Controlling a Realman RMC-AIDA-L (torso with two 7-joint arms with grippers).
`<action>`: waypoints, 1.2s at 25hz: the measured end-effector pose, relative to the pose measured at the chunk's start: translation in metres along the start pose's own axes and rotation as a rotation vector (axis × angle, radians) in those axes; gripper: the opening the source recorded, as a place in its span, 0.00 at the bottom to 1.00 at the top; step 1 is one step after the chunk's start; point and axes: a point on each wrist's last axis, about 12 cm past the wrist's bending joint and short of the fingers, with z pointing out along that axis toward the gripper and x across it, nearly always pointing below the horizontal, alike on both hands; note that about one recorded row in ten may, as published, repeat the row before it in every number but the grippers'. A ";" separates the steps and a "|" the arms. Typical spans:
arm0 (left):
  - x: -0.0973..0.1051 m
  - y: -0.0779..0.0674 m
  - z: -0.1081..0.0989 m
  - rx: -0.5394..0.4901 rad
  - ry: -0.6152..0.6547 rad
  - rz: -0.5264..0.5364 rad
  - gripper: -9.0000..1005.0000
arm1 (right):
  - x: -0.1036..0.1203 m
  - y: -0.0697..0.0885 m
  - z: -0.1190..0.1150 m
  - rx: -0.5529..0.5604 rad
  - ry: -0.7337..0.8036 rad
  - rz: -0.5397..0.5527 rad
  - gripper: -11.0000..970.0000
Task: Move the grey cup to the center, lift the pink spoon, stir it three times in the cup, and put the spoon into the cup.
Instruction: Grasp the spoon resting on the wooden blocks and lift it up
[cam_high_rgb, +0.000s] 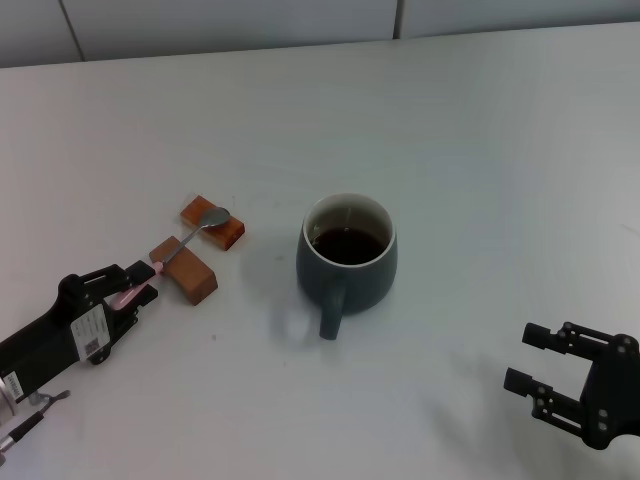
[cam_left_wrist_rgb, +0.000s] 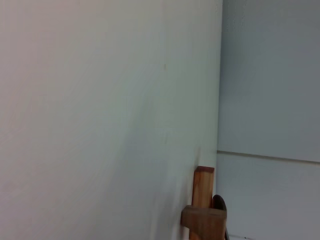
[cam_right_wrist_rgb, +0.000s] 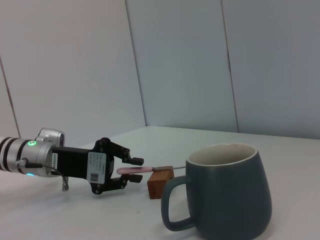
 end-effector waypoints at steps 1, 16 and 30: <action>0.000 0.000 0.000 0.000 0.000 0.000 0.37 | 0.000 0.000 0.000 0.000 0.000 0.000 0.61; -0.002 0.001 0.000 -0.011 -0.009 0.007 0.26 | 0.000 0.000 0.000 0.000 0.001 0.001 0.61; 0.000 0.003 -0.002 0.006 -0.033 0.004 0.23 | 0.000 0.000 0.000 0.001 0.002 0.000 0.61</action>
